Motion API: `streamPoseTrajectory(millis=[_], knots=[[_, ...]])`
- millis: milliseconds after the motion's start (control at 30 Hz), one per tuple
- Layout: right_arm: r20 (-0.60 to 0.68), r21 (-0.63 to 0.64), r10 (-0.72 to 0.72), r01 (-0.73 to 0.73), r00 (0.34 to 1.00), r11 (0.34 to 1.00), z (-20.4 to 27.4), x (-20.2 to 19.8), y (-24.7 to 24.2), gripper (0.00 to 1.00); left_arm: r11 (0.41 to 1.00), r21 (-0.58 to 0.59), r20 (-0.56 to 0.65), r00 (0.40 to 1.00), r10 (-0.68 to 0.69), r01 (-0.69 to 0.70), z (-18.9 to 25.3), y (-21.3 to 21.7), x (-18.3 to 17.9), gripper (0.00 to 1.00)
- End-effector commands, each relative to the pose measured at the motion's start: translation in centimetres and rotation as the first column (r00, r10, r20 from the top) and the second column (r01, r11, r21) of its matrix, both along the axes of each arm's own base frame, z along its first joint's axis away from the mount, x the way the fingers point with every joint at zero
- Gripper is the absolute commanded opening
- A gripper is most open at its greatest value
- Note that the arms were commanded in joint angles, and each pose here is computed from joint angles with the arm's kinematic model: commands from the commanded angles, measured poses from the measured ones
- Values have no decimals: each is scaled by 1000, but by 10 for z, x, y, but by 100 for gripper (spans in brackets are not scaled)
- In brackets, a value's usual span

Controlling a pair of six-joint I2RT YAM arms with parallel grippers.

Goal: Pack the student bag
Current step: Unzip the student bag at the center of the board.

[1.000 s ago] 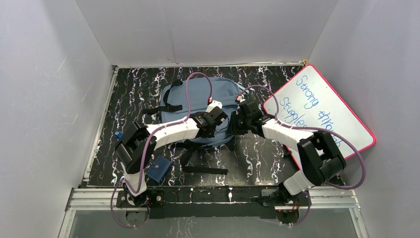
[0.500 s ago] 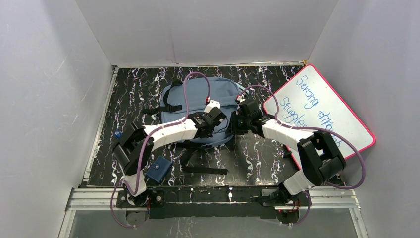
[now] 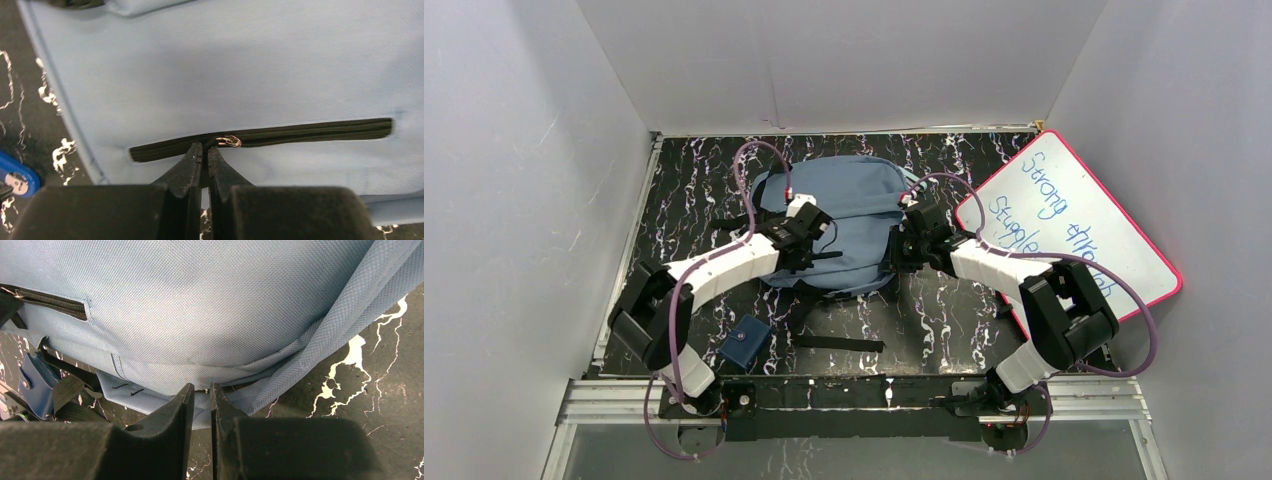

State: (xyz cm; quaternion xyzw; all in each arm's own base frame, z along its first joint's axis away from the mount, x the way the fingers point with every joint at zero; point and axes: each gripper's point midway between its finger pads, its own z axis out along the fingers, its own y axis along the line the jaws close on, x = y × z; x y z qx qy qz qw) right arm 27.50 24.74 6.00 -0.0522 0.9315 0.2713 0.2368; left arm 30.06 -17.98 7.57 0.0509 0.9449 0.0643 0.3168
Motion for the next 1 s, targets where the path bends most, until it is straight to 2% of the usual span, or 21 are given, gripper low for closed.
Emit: streamPoseTrajectory(millis=[0,367,667,867,967], knots=[[2,-12,-12,12,1000,1000,-6,3,-4,26,992,40,1,993,116,-116,6,48,-9,0],[-1,-12,-1,1,1000,1000,-7,4,-1,25,972,31,-17,972,234,-234,9,100,-16,0],[32,-57,-32,33,999,998,1,11,-10,27,954,19,-21,954,300,-300,14,119,-18,1],[144,41,26,-32,989,999,40,19,7,32,953,-88,-27,957,290,-291,28,104,-20,40],[226,55,40,-53,973,997,64,22,12,40,935,-134,-1,944,331,-328,42,107,-24,48]])
